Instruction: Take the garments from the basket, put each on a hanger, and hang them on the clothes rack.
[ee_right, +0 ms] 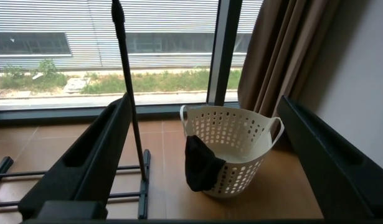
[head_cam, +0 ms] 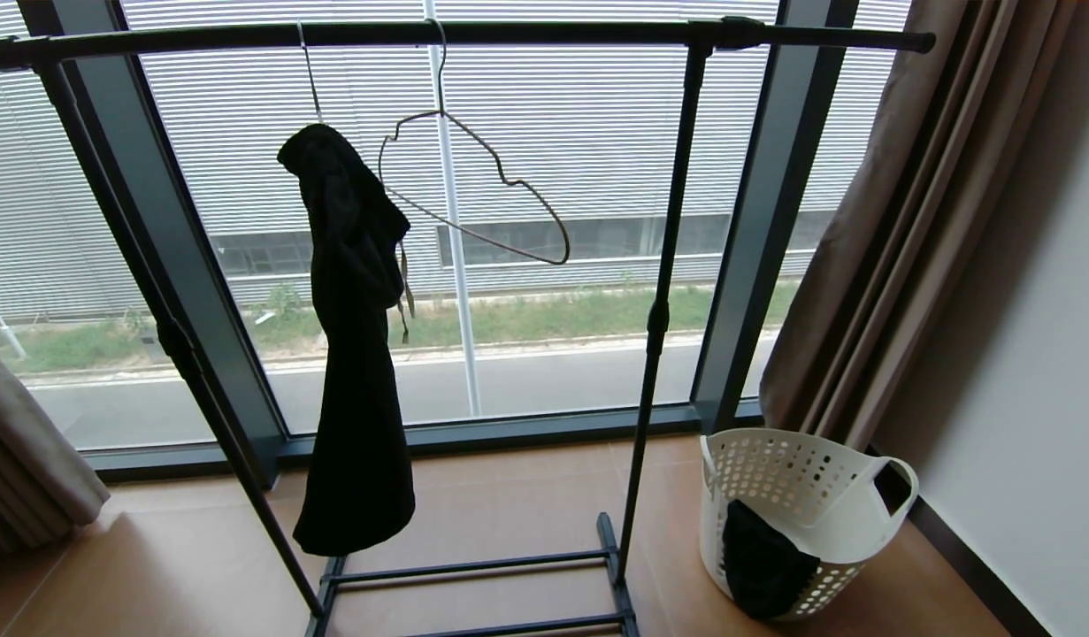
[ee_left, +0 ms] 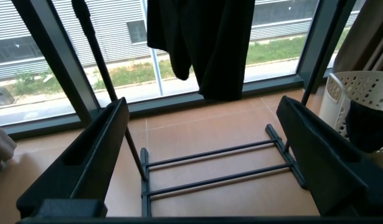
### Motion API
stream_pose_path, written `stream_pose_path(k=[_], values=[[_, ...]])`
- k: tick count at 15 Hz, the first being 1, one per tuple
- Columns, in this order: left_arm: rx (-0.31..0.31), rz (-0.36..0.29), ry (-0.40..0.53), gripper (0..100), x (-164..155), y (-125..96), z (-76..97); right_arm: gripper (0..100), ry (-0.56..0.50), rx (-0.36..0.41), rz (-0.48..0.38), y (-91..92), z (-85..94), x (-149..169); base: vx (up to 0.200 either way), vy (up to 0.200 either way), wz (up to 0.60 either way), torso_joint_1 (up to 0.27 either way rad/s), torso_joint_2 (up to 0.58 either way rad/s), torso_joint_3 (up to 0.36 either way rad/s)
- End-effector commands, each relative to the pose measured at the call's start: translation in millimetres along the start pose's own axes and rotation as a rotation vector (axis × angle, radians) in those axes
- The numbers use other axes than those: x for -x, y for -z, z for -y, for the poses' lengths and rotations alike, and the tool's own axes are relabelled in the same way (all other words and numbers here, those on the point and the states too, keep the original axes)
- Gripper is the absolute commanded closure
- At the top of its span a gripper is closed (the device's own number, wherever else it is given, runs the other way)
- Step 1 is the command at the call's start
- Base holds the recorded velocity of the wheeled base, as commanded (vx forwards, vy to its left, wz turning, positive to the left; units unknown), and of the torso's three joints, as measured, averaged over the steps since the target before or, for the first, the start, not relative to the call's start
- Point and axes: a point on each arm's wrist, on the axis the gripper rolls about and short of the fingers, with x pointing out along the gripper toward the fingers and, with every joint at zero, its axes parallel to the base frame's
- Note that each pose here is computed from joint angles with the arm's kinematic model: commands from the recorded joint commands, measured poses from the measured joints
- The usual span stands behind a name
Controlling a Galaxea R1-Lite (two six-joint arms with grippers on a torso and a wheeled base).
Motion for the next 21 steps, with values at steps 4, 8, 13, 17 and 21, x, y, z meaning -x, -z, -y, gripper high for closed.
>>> stream_pose_path(k=[4,8,13,17,21], values=[[0.001,-0.001,0.0,0,-0.1,0.0,0.0,0,0.0,0.0,0.001,-0.1,0.0,0.0,0.0,0.0,0.0,-0.052,0.29,0.229],[0.0,-0.001,0.0,0,-0.1,0.0,0.0,0,0.0,0.0,0.001,-0.1,0.0,0.0,0.0,0.0,-0.6,-0.005,0.04,0.029],[0.003,-0.001,0.0,0,-0.1,0.0,0.0,0,0.0,0.0,0.001,-0.1,0.0,0.0,0.0,0.0,-0.6,0.004,0.01,0.003],[0.003,-0.003,0.0,0,-0.1,0.1,0.0,0,0.0,0.0,0.001,-0.1,0.0,0.0,0.0,0.0,-0.45,0.001,0.0,0.002],[0.001,-0.002,0.012,0,0.0,-0.2,0.3,0,0.0,0.0,0.001,-0.1,0.0,0.0,0.05,0.0,0.0,0.002,0.0,-0.001]])
